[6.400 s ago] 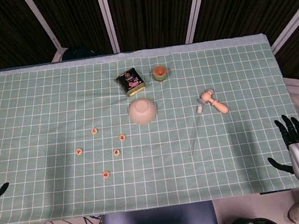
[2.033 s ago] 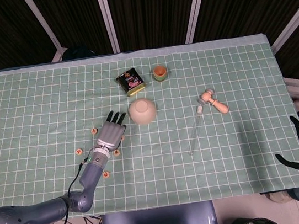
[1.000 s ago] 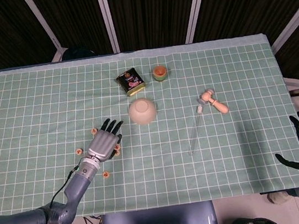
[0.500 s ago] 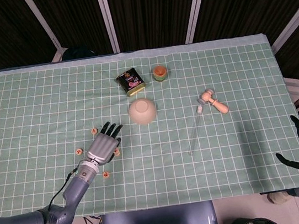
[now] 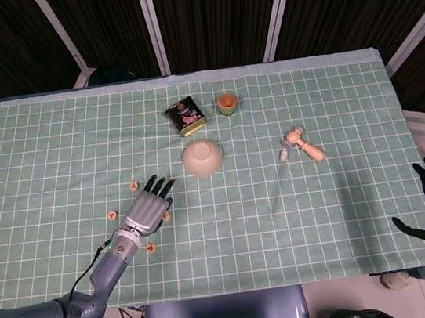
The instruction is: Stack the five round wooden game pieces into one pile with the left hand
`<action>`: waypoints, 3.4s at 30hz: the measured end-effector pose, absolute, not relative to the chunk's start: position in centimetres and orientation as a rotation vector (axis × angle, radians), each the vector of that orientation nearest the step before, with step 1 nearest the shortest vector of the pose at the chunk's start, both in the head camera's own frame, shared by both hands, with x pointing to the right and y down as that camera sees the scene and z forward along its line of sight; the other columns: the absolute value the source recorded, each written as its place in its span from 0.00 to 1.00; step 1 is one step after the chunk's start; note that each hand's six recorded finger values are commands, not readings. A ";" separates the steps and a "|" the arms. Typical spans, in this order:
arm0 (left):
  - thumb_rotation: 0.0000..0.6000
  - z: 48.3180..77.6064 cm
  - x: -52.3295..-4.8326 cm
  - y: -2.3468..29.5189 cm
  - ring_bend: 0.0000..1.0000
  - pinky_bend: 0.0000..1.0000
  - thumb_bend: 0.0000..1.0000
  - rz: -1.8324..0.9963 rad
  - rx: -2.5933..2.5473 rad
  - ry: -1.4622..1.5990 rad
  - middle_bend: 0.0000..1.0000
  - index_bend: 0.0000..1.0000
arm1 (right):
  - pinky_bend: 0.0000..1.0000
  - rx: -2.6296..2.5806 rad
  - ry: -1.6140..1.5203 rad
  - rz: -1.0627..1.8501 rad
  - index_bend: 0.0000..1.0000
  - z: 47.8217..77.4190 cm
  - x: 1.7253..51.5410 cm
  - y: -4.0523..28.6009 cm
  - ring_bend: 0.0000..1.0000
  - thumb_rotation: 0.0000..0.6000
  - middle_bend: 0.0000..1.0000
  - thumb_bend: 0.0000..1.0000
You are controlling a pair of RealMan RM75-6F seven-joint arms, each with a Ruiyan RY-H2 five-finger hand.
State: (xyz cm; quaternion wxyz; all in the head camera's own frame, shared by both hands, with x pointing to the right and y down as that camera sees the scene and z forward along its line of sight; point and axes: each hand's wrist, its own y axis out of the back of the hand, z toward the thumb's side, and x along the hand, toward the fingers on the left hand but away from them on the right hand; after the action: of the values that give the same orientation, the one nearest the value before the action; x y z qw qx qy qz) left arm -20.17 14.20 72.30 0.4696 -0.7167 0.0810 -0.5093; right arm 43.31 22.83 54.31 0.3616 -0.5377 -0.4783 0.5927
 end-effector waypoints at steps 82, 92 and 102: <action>1.00 69.0 -26.2 21.6 0.00 0.00 0.31 -1.161 -1.797 0.155 0.02 0.44 | 0.00 -1.367 -1.263 1.523 0.09 54.0 43.6 22.6 0.00 1.00 0.01 0.23; 1.00 69.4 -25.6 21.8 0.00 0.00 0.31 -1.148 -1.781 0.146 0.02 0.45 | 0.00 -1.369 -1.265 1.521 0.09 54.0 43.6 22.6 0.00 1.00 0.01 0.23; 1.00 69.9 -25.4 22.0 0.00 0.00 0.31 -1.151 -1.764 0.127 0.02 0.46 | 0.00 -1.363 -1.274 1.522 0.09 53.9 43.7 22.6 0.00 1.00 0.01 0.23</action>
State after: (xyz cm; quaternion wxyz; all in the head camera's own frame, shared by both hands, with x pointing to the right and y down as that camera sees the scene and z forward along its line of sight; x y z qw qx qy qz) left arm -25.39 21.98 69.89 0.4932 -0.7272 0.0524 -0.4746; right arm 43.69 22.60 53.91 0.3585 -0.5285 -0.4940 0.5900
